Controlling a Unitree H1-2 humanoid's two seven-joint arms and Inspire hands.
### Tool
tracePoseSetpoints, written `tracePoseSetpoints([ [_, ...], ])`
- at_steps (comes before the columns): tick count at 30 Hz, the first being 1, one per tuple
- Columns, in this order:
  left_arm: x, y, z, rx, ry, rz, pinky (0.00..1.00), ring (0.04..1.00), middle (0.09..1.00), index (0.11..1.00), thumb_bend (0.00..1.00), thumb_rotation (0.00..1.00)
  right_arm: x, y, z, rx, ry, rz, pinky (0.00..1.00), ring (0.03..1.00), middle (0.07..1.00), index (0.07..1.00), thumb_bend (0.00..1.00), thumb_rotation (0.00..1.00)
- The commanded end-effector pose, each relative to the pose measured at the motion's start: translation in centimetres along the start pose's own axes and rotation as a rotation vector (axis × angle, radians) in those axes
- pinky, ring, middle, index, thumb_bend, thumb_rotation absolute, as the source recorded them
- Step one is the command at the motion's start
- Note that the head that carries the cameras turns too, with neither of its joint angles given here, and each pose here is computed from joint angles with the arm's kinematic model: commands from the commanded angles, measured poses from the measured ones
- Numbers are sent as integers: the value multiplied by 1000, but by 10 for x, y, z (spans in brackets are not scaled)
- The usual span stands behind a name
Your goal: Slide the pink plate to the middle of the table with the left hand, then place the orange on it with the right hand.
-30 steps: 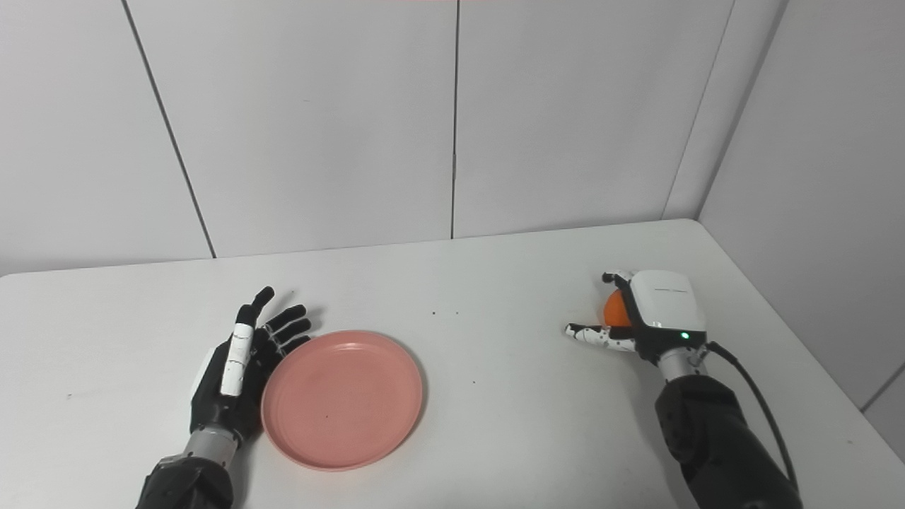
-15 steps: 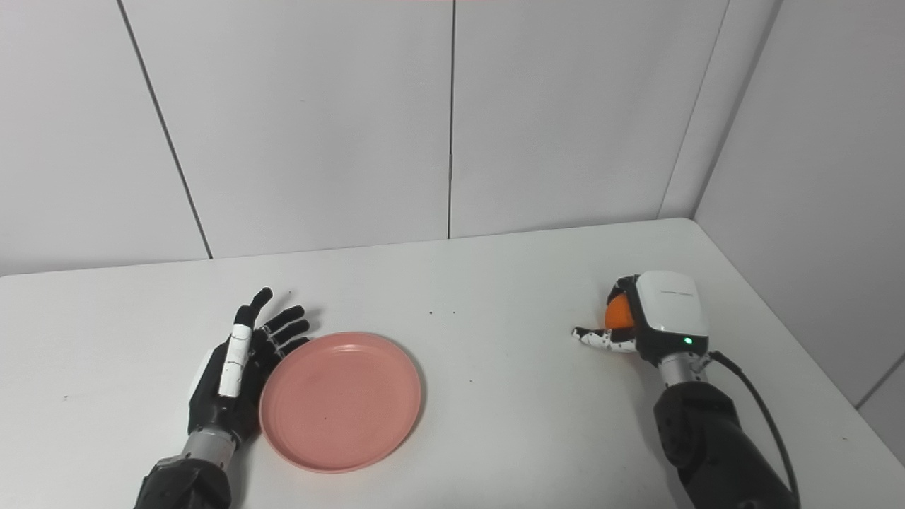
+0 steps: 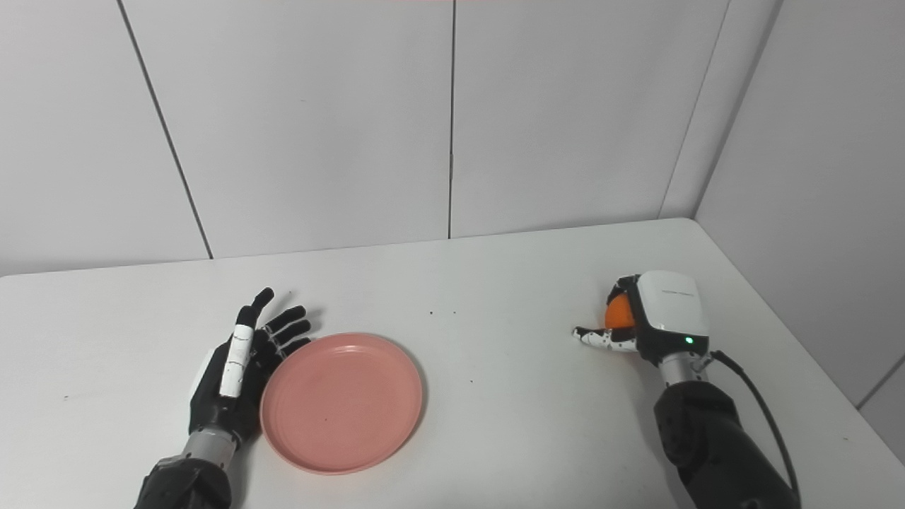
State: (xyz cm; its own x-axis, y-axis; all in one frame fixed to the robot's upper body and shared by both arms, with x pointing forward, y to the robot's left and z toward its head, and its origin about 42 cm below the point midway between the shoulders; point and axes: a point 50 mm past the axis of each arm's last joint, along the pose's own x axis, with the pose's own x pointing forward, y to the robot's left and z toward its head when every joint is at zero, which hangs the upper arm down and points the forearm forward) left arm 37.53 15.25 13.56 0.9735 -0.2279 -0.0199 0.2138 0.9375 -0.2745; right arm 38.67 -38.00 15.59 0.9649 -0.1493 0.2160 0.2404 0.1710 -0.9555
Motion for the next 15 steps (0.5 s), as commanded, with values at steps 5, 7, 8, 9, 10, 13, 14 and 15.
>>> tracePoseSetpoints([
  [5, -4, 1, -15, -8, 83, 5, 717, 755, 750, 925, 975, 767, 14, -43, 23, -2, -92, -98, 90, 139, 198, 239, 636, 372],
  [7, -4, 0, -15, -8, 83, 4, 715, 754, 750, 923, 974, 766, 15, -53, 34, 2, -118, -118, 91, 140, 198, 239, 634, 361],
  [8, -4, 0, -15, -8, 83, 4, 712, 754, 751, 922, 975, 766, 15, -58, 38, 3, -128, -126, 94, 143, 201, 238, 638, 365],
  [9, -3, 0, -15, -7, 83, 3, 711, 754, 751, 922, 976, 765, 16, -64, 44, 8, -143, -134, 96, 144, 202, 237, 640, 366],
  [10, -3, -1, -16, -7, 83, 2, 710, 753, 752, 921, 978, 766, 16, -68, 48, 11, -153, -139, 98, 147, 206, 239, 637, 382],
  [13, -3, -2, -16, -3, 83, 0, 713, 755, 758, 923, 988, 767, 16, -79, 61, 30, -195, -156, 112, 162, 223, 259, 625, 379],
  [14, -3, -2, -16, -2, 83, -1, 712, 755, 758, 923, 988, 767, 16, -83, 65, 36, -211, -163, 112, 162, 224, 260, 625, 379],
  [15, -3, -2, -16, -2, 83, -1, 709, 755, 759, 924, 988, 768, 16, -85, 69, 39, -224, -171, 115, 165, 226, 260, 624, 364],
])
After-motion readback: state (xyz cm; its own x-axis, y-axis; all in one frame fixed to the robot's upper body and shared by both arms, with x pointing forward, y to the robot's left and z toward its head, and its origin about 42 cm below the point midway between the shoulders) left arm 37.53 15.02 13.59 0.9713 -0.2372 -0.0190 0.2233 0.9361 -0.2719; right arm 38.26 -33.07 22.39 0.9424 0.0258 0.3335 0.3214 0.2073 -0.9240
